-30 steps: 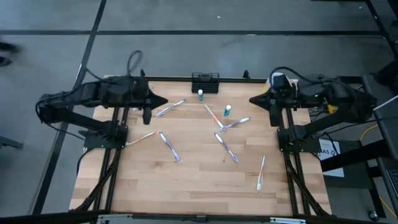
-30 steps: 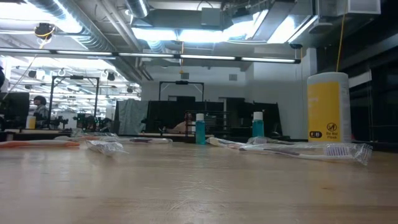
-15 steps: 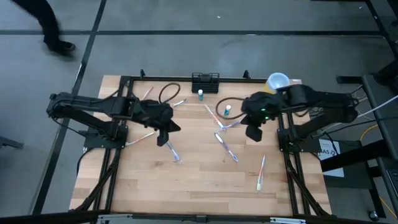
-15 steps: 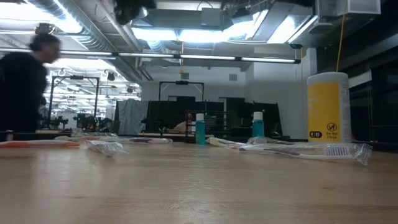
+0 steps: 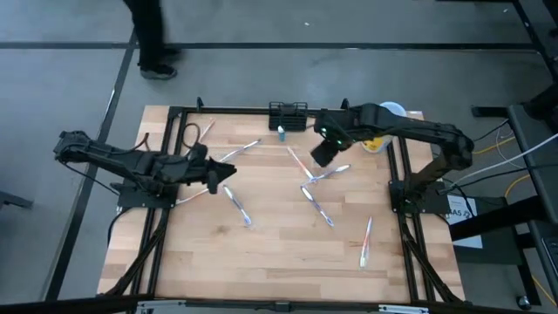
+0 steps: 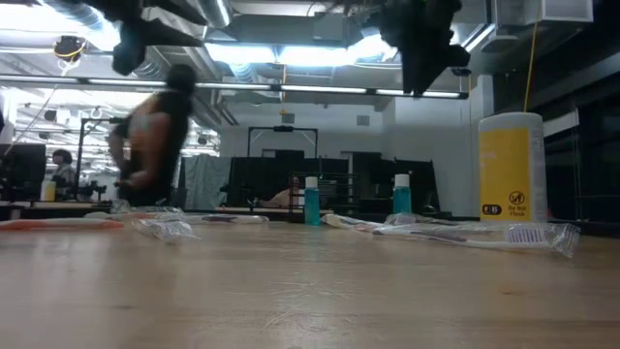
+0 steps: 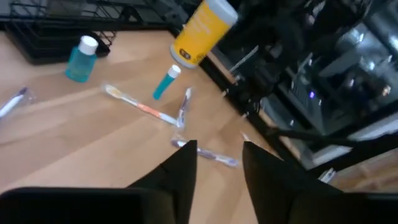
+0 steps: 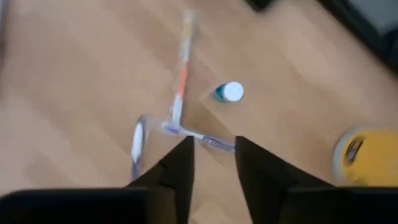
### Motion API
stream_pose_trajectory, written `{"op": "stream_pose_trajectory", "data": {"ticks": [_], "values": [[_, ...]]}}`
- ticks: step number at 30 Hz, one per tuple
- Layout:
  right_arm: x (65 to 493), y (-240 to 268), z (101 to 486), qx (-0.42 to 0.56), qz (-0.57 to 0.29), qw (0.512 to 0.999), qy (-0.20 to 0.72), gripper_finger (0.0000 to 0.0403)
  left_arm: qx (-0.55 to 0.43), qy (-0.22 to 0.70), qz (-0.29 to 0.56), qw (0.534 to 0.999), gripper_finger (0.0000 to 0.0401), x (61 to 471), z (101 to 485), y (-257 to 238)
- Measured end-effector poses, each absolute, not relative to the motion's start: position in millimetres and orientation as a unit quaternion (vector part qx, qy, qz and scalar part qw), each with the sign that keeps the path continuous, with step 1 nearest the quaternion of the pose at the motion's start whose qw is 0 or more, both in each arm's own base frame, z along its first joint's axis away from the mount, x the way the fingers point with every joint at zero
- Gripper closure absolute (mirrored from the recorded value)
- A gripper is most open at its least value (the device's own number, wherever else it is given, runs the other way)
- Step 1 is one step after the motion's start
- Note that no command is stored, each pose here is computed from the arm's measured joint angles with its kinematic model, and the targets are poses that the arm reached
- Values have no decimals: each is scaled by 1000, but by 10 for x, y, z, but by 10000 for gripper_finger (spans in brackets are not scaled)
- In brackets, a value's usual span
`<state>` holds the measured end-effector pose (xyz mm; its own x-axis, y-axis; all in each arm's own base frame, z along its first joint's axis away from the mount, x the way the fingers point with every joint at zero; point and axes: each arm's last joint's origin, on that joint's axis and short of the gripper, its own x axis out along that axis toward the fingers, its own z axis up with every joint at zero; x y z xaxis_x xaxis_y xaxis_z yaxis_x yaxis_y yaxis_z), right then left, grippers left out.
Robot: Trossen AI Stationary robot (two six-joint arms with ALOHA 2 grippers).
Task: Pick & Place toothbrushing station
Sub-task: Put the blue mouthwash into the black wire organizer bin
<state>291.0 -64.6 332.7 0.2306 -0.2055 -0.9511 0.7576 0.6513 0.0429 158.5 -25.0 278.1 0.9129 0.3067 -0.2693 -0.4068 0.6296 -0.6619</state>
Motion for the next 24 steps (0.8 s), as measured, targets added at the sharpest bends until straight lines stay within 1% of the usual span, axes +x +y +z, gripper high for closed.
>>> {"op": "stream_pose_trajectory", "data": {"ticks": [3,6,9,14,20,24], "values": [[2996,-714,3210,316,-347,709,526,243,-393,57,196,897,246,1524,2772,-299],[3111,-750,3070,336,-353,691,533,231,-387,56,195,900,229,1513,2774,-336],[3210,-773,2907,323,-357,677,556,228,-379,56,194,903,221,1507,2774,-351],[3342,-808,2647,281,-335,665,606,227,-364,64,174,913,216,1488,2790,-355],[3371,-847,2588,239,-339,672,614,227,-365,62,157,915,216,1444,2823,-347],[3356,-972,2589,236,-343,676,608,227,-374,53,155,913,216,1415,2845,-335]]}}
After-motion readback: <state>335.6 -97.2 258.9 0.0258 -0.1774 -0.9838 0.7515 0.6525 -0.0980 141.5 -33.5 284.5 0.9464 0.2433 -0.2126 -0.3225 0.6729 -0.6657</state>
